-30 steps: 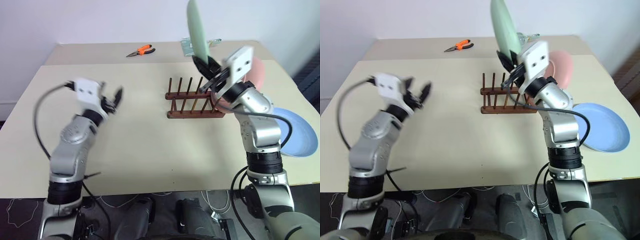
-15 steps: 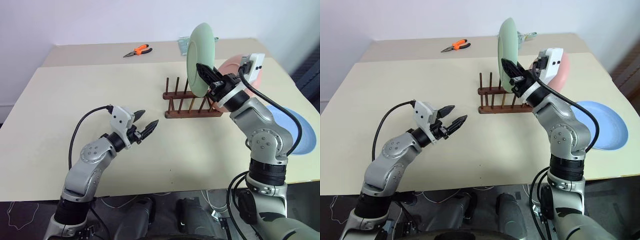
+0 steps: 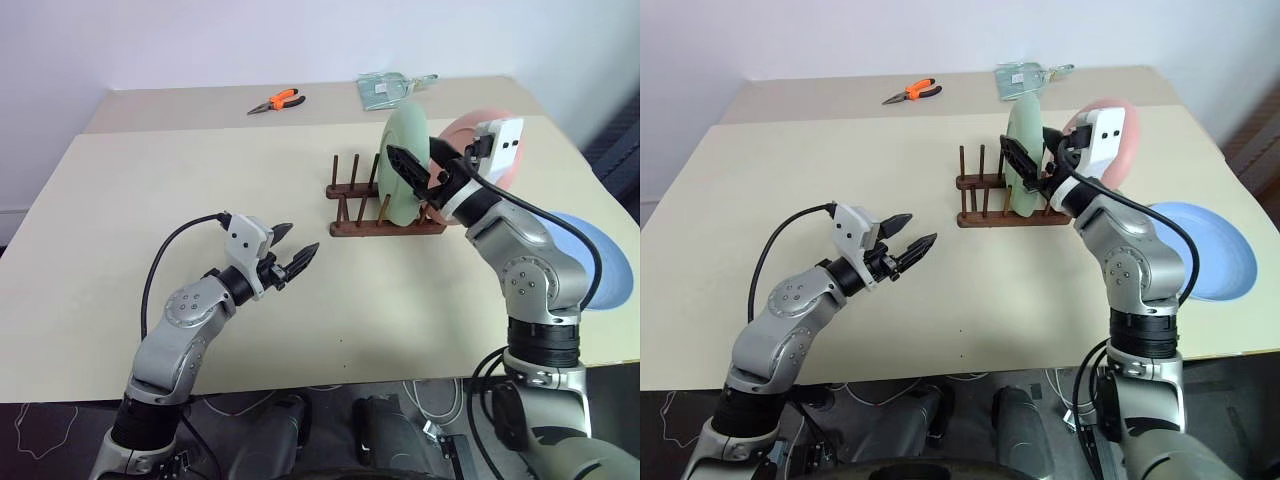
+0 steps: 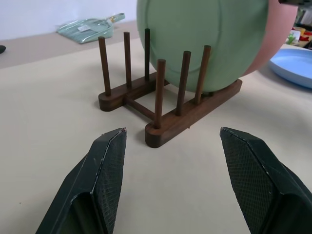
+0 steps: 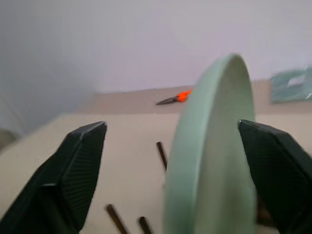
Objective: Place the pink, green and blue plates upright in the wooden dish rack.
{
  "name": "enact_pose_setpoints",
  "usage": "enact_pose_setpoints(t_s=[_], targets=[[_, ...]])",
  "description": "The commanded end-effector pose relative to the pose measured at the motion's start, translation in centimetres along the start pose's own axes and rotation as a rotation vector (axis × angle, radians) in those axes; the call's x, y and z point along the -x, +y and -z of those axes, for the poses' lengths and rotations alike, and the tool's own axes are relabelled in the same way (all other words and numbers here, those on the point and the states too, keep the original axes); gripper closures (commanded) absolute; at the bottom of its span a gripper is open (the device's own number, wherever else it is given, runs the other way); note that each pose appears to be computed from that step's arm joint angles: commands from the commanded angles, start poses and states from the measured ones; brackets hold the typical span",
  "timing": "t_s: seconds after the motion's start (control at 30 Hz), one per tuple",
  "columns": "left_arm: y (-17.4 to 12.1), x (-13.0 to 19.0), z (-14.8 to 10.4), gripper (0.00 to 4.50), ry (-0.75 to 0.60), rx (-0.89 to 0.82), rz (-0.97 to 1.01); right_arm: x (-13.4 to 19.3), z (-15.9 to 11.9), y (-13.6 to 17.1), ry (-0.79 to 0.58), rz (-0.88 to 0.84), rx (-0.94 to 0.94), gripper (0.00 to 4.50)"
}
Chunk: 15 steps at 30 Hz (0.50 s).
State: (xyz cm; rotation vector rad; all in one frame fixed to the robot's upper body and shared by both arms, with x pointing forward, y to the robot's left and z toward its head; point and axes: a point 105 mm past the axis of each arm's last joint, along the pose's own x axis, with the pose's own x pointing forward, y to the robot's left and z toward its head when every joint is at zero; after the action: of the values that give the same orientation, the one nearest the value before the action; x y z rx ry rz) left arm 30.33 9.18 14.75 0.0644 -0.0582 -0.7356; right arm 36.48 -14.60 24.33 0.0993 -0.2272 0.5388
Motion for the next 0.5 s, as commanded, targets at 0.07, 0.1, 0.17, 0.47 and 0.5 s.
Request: enact_pose_setpoints(t_s=[0.07, 0.1, 0.17, 0.47, 0.5], targets=[[-0.2, 0.1, -1.0, 1.35, -0.033, -0.022, 0.002, -0.1, -3.4, 0.5, -0.084, -0.048, 0.266, 0.39], [-0.2, 0.0, -1.0, 1.35, -0.034, -0.021, 0.002, 0.0, -4.2, 0.2, -0.100, -0.041, 0.313, 0.39], [-0.2, 0.0, -1.0, 1.35, -0.035, -0.021, 0.003, 0.4, -5.8, -0.7, -0.135, 0.000, 0.391, 0.39], [-0.3, -1.4, -0.3, 1.35, -0.019, -0.024, 0.072, 9.0, -10.7, -11.2, -0.096, 0.467, 0.605, 0.19], [-0.3, -1.6, -0.2, 1.35, -0.017, -0.026, 0.084, 10.0, -10.1, -11.7, -0.063, 0.488, 0.621, 0.19]])
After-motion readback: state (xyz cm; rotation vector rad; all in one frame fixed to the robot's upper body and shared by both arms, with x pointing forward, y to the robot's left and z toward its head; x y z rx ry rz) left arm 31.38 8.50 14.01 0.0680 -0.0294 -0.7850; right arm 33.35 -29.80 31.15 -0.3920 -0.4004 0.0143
